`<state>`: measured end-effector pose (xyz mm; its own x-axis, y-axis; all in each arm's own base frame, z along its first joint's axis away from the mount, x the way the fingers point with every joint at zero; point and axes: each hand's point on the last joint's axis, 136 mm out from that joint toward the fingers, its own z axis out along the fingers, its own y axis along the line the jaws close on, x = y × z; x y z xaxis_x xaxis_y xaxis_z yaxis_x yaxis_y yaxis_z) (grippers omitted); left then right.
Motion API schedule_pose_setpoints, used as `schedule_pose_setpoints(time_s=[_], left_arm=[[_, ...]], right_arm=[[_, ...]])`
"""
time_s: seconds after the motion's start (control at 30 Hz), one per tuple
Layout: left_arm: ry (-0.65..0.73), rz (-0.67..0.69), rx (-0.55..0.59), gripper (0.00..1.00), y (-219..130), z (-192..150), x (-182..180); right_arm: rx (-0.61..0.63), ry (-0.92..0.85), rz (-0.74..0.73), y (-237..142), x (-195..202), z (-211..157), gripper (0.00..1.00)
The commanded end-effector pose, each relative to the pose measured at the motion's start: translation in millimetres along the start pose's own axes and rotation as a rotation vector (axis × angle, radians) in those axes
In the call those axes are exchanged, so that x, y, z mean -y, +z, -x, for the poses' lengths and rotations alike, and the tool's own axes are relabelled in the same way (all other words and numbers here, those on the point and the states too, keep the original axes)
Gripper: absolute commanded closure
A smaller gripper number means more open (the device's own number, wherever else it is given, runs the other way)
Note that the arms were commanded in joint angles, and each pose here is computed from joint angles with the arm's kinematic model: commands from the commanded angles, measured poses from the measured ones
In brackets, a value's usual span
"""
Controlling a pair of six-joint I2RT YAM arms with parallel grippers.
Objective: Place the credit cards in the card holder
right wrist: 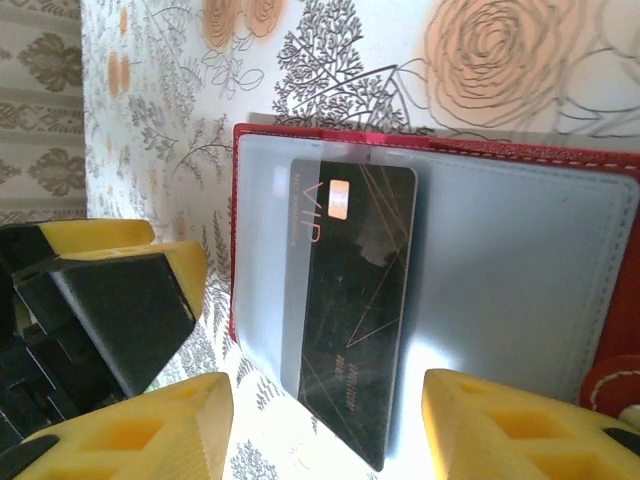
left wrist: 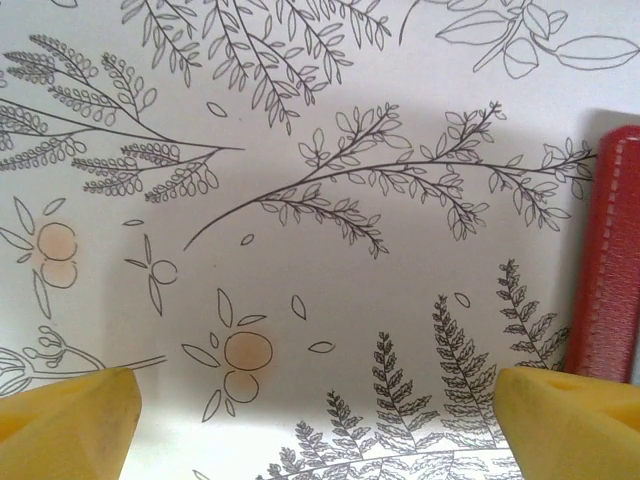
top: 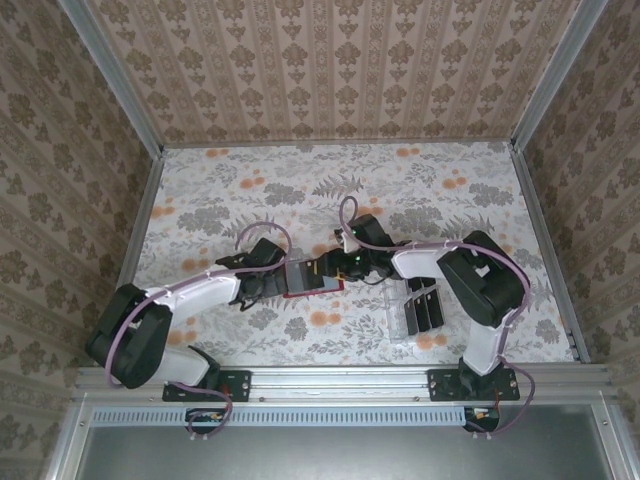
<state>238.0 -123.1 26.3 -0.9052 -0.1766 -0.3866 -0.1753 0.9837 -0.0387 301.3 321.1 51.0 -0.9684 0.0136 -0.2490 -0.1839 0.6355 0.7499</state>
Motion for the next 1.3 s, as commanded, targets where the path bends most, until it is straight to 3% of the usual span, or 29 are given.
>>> schedule_pose_setpoints(time_s=[0.0,0.17,0.37,0.5,1.27], left_arm=[[0.02,0.0,0.0,0.0,-4.2,0.3,-7.5],[0.011,-0.021,0.007,0.0,-5.1,6.3,-8.5],[0.028,-0.029,0.009,0.0,-4.4,12.1,-4.8],[0.041,-0.022,0.003,0.0,-2.4,15.4,-2.0],[0.057,-0.009,-0.049,0.0,16.4,13.5,7.8]], right_arm=[[0.009,-0.012,-0.093,-18.3,2.8,0.7,0.46],[0.003,-0.028,-0.263,-32.6,12.9,3.8,0.51],[-0.025,-0.042,-0.393,-30.1,27.2,5.5,0.82],[-0.042,-0.063,-0.415,-20.2,25.7,5.5,0.91],[-0.112,-0.083,-0.358,25.0,6.5,-1.5,0.94]])
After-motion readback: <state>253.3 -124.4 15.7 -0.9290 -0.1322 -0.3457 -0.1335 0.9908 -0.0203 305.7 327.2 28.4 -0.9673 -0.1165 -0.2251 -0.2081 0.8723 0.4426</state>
